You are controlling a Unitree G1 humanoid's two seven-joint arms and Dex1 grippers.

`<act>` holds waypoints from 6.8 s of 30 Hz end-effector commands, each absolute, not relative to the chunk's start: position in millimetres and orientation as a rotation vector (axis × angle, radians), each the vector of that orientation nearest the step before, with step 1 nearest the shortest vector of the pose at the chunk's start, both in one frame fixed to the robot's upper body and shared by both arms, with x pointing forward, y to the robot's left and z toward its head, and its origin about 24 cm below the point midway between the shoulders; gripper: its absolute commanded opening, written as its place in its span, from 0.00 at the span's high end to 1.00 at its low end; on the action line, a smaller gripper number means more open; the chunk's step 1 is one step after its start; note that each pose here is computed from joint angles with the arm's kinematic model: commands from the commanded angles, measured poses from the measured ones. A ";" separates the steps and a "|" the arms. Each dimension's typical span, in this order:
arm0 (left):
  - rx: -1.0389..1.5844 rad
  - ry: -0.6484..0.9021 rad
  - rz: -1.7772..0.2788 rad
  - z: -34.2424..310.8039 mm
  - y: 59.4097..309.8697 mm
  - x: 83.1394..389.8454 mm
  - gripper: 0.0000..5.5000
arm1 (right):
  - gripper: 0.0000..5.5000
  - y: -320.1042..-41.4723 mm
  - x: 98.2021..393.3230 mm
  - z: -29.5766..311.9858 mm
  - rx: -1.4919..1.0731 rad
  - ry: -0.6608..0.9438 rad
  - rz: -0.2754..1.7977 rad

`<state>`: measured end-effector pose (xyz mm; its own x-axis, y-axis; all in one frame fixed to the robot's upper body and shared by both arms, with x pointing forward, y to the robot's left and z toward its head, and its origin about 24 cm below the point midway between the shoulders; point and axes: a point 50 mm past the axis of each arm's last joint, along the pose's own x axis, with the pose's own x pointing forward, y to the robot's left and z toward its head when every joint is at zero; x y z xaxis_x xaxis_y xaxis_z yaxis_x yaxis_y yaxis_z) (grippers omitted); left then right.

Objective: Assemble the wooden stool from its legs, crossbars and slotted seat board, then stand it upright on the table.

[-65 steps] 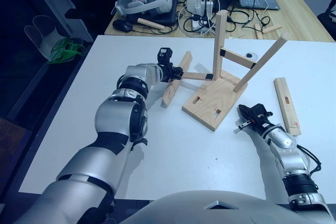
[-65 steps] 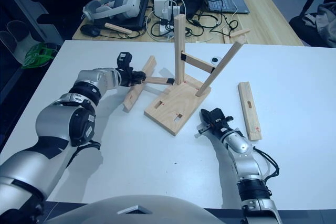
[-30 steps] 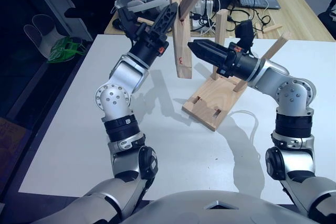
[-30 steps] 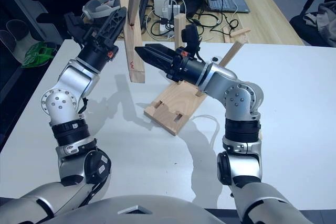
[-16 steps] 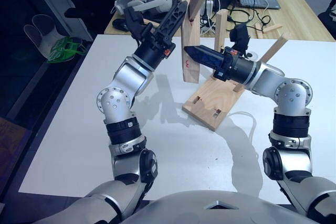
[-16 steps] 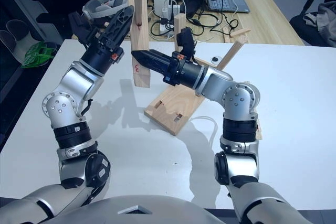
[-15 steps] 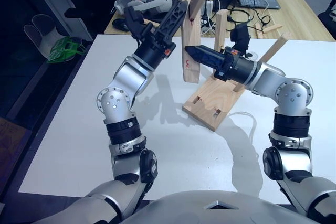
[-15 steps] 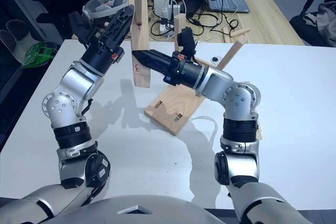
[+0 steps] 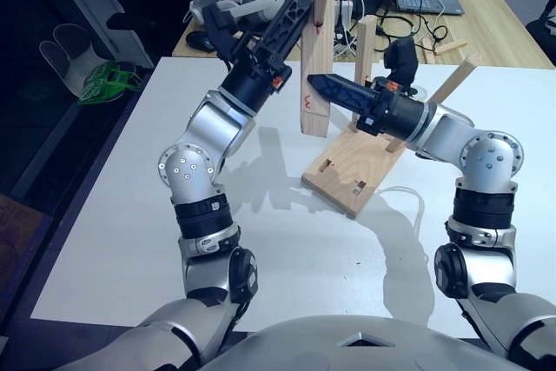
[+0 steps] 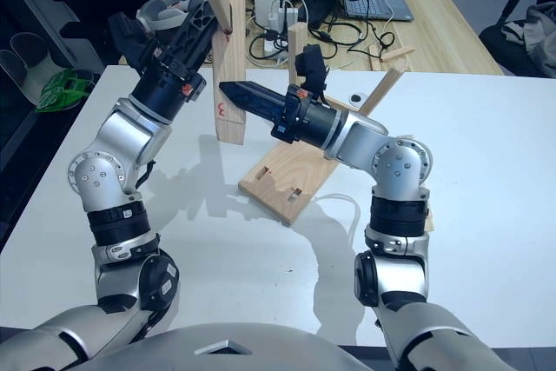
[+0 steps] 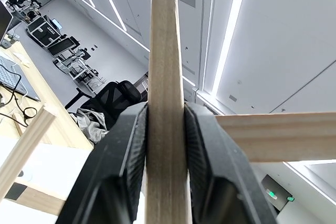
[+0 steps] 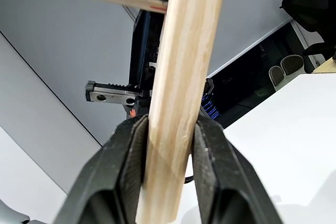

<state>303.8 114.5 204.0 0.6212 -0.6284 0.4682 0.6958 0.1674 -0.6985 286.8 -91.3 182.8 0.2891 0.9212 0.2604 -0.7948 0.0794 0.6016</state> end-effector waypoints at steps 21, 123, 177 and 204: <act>-0.811 -0.100 -1.070 222.0 169.3 319.7 0.34 | 0.82 -96.7 268.4 181.4 0.655 0.209 1.374; -0.550 -0.050 -0.705 203.9 182.2 350.0 0.81 | 1.00 -231.4 281.8 1.2 -0.444 0.810 0.943; -0.440 0.307 -0.469 129.6 155.9 277.9 0.81 | 1.00 -239.9 282.7 100.6 0.296 -0.017 -0.031; -0.109 0.241 -0.592 131.7 121.8 278.5 0.81 | 1.00 -234.5 276.9 83.4 0.227 0.048 0.037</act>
<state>279.8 115.7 141.6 0.7881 -0.6025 -0.1258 0.5747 0.7935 -0.2000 276.7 -233.7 83.3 0.9977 0.0488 -0.0469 -0.0366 0.9719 0.2327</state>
